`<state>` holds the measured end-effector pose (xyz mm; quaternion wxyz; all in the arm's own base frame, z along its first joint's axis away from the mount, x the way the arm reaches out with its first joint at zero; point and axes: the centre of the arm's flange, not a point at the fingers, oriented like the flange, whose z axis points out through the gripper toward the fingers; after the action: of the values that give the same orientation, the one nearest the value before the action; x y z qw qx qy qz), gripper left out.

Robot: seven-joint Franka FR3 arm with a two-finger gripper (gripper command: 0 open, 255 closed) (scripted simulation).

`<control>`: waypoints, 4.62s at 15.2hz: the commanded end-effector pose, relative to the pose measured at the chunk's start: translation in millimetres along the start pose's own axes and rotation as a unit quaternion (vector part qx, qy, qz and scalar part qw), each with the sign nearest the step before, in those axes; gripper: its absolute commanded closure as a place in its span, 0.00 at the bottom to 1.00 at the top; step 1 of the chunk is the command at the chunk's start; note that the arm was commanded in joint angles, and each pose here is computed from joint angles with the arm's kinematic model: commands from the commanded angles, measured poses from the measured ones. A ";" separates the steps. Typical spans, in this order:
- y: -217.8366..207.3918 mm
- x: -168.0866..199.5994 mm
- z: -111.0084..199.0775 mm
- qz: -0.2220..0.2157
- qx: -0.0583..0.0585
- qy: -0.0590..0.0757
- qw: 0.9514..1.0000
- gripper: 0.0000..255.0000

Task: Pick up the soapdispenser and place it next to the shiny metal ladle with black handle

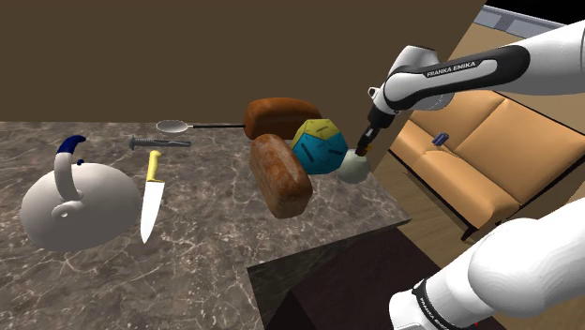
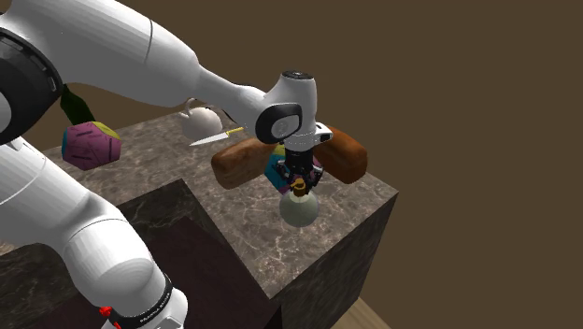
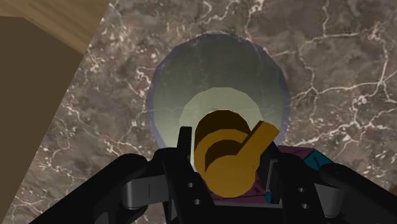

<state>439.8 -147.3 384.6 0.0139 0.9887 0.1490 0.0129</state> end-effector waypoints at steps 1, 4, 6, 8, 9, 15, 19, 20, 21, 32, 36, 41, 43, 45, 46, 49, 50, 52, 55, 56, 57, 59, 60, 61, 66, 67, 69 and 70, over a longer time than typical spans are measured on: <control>-0.1 0.0 0.1 0.000 0.000 0.000 1.000 1.00; -0.3 0.0 0.2 0.000 0.000 0.000 1.000 1.00; -0.1 -0.1 0.2 0.000 0.000 0.000 1.000 1.00; -0.1 0.0 0.2 0.000 0.000 0.000 1.000 1.00; 0.0 0.1 -5.1 0.000 0.000 0.000 1.000 1.00; 1.0 0.8 -36.8 0.000 0.000 0.000 1.000 1.00; 1.7 1.3 -57.9 0.000 0.000 0.000 1.000 1.00; 1.9 1.4 -63.1 0.000 0.000 0.000 1.000 1.00; 2.0 1.5 -68.4 0.000 0.000 0.000 1.000 1.00; 3.9 2.7 -126.4 0.000 0.000 0.000 1.000 1.00; 4.5 3.2 -147.5 0.000 0.000 0.000 1.000 1.00; 5.4 3.7 -173.9 0.000 0.000 0.000 1.000 1.00; 5.7 4.0 -184.5 0.000 0.000 0.000 1.000 1.00; 6.0 4.2 -195.0 0.000 0.000 0.000 1.000 1.00; 6.2 4.3 -200.3 0.000 0.000 0.000 1.000 1.00; 6.7 4.7 -216.1 0.000 0.000 0.000 1.000 1.00; 6.8 4.8 -221.4 0.000 0.000 0.000 1.000 1.00; 7.2 5.0 -231.9 0.000 0.000 0.000 1.000 1.00; -2.3 13.6 -236.1 0.000 0.000 0.000 1.000 1.00; -11.9 22.0 -233.0 0.000 0.000 0.000 1.000 1.00; -21.6 30.5 -230.0 0.000 0.000 0.000 1.000 1.00; -41.0 47.4 -223.9 0.000 0.000 0.000 1.000 1.00; -50.7 55.8 -220.8 0.000 0.000 0.000 1.000 1.00; -60.3 64.3 -217.8 0.000 0.000 0.000 1.000 1.00; -108.7 106.5 -202.6 0.000 0.000 0.000 1.000 1.00; -118.4 114.9 -199.5 0.000 0.000 0.000 1.000 1.00; -137.7 131.8 -193.4 0.000 0.000 0.000 1.000 1.00; -147.4 140.3 -190.4 0.000 0.000 0.000 1.000 1.00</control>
<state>518.8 26.1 575.7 0.0140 0.9886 0.1496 0.0121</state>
